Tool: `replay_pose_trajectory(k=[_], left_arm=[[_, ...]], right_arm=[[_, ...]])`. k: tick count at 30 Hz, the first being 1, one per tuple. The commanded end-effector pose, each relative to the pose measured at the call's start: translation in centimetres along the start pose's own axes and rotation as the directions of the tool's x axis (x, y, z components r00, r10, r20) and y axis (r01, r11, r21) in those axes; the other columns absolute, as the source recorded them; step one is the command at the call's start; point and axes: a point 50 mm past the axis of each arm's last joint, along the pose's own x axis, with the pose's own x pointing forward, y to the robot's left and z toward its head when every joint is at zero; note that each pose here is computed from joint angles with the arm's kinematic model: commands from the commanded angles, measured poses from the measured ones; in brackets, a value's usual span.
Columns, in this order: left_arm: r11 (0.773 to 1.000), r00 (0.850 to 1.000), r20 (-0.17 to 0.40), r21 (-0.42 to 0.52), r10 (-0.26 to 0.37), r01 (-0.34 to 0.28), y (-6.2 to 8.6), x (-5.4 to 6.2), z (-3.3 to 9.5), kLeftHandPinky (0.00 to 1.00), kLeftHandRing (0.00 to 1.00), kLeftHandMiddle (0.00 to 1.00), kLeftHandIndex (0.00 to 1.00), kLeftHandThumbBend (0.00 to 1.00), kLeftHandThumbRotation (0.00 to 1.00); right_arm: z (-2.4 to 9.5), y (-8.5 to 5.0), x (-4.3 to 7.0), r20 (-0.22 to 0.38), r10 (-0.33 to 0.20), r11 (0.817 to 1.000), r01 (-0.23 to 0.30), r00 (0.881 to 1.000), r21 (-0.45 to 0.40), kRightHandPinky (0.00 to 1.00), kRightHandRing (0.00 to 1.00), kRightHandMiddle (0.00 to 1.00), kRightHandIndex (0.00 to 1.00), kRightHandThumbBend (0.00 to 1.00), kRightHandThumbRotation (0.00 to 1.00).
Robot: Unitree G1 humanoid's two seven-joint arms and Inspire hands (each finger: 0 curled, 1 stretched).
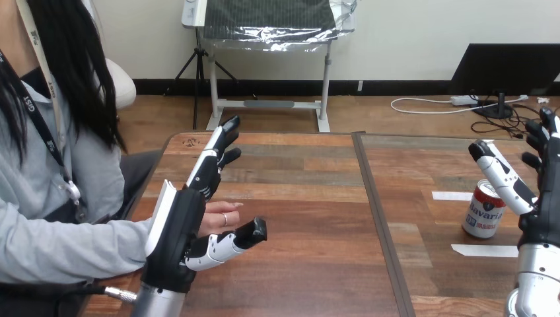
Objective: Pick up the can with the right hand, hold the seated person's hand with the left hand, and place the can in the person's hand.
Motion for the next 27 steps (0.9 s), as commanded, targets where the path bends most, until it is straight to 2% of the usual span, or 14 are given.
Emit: replay_pose_trajectory(k=[1,11,27], left_arm=[[1.0,0.999,0.05,0.012,0.016,-0.016,0.7,1.0,0.4,0.89,0.96,0.98,0.95,1.0,0.72],[1.0,0.999,0.051,0.016,0.018,-0.018,0.9,0.9,0.4,0.89,0.96,0.98,0.95,1.0,0.73],[1.0,0.999,0.05,0.022,0.013,-0.014,1.2,0.8,0.5,0.9,0.96,0.98,0.95,1.0,0.72]], right_arm=[[1.9,0.2,2.2,0.074,-0.004,1.0,0.005,0.997,-0.015,0.84,0.89,0.87,0.94,1.0,0.57],[1.4,0.2,2.0,0.041,0.0,0.999,0.002,0.999,-0.048,0.89,0.89,0.87,0.94,1.0,0.58],[0.4,0.3,1.7,-0.027,0.01,0.995,-0.013,1.0,-0.101,0.9,0.9,0.87,0.94,1.0,0.56]])
